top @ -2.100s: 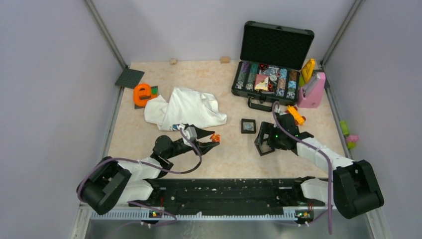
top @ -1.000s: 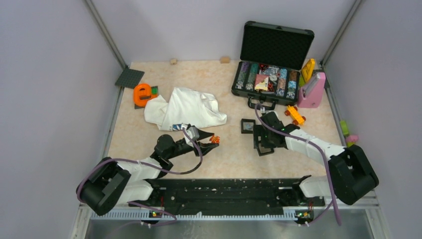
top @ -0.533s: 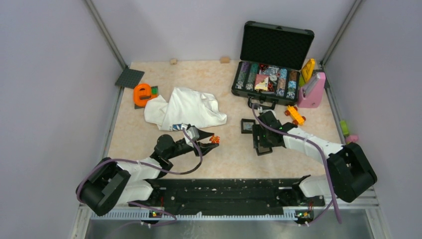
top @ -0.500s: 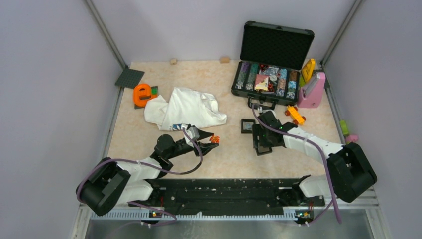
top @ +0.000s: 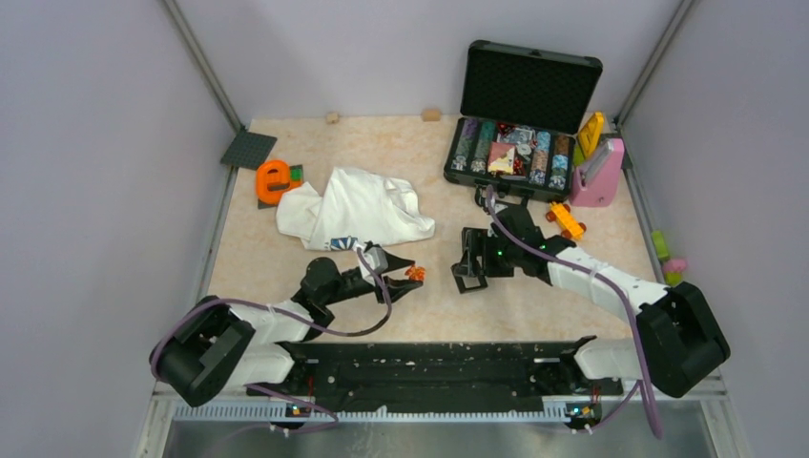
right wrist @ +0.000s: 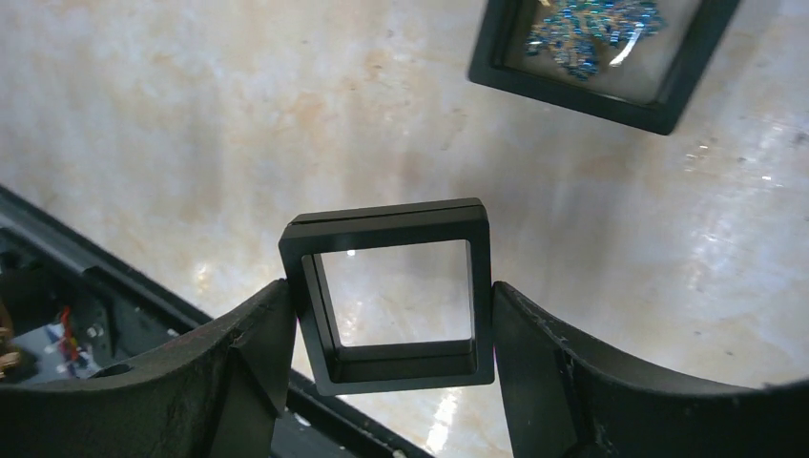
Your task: Remove the brooch from the garment
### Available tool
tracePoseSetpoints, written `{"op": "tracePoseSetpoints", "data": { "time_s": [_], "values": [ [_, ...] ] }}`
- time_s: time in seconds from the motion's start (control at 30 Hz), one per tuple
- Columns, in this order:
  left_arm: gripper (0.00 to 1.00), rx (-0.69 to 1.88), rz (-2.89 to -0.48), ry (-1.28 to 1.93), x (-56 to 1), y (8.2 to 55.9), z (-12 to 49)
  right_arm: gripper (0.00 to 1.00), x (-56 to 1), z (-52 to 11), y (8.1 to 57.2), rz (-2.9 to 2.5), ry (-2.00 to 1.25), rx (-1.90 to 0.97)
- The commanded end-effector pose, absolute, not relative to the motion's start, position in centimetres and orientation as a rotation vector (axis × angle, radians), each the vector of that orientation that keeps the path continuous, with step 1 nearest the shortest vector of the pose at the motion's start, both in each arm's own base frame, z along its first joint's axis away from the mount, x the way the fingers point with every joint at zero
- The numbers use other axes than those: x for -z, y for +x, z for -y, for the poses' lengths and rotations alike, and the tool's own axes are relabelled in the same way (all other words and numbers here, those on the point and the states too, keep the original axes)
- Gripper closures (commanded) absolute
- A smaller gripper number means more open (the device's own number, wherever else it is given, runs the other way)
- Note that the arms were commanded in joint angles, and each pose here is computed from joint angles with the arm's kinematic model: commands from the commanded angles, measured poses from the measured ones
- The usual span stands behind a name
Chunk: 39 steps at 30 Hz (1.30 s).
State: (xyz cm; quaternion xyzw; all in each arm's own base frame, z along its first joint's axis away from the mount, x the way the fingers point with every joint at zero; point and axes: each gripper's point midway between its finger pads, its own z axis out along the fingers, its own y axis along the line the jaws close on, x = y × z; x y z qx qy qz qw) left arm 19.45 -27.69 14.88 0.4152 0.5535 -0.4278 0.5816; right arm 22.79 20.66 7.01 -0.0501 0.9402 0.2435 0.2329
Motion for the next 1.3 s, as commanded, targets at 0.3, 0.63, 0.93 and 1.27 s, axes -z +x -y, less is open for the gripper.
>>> {"op": "tracePoseSetpoints", "data": {
  "time_s": [0.3, 0.63, 0.93, 1.27],
  "values": [
    [0.55, 0.960, -1.262, 1.086, -14.2, 19.7, 29.9, 0.38, -10.9, -25.9, 22.5, -2.465, -0.252, -0.913],
    [0.55, 0.923, -1.361, 1.120, -12.4, 20.4, 30.0, 0.41, -11.7, -27.1, 22.1, -2.455, -0.289, -0.939],
    [0.55, 0.905, -1.407, 1.121, -11.7, 20.8, 29.9, 0.42, -11.9, -27.6, 21.3, -2.466, -0.320, -0.946],
    [0.56, 0.892, -1.428, 1.134, -11.2, 20.9, 30.0, 0.43, -11.9, -27.6, 20.9, -2.469, -0.338, -0.952]
  ]
}}
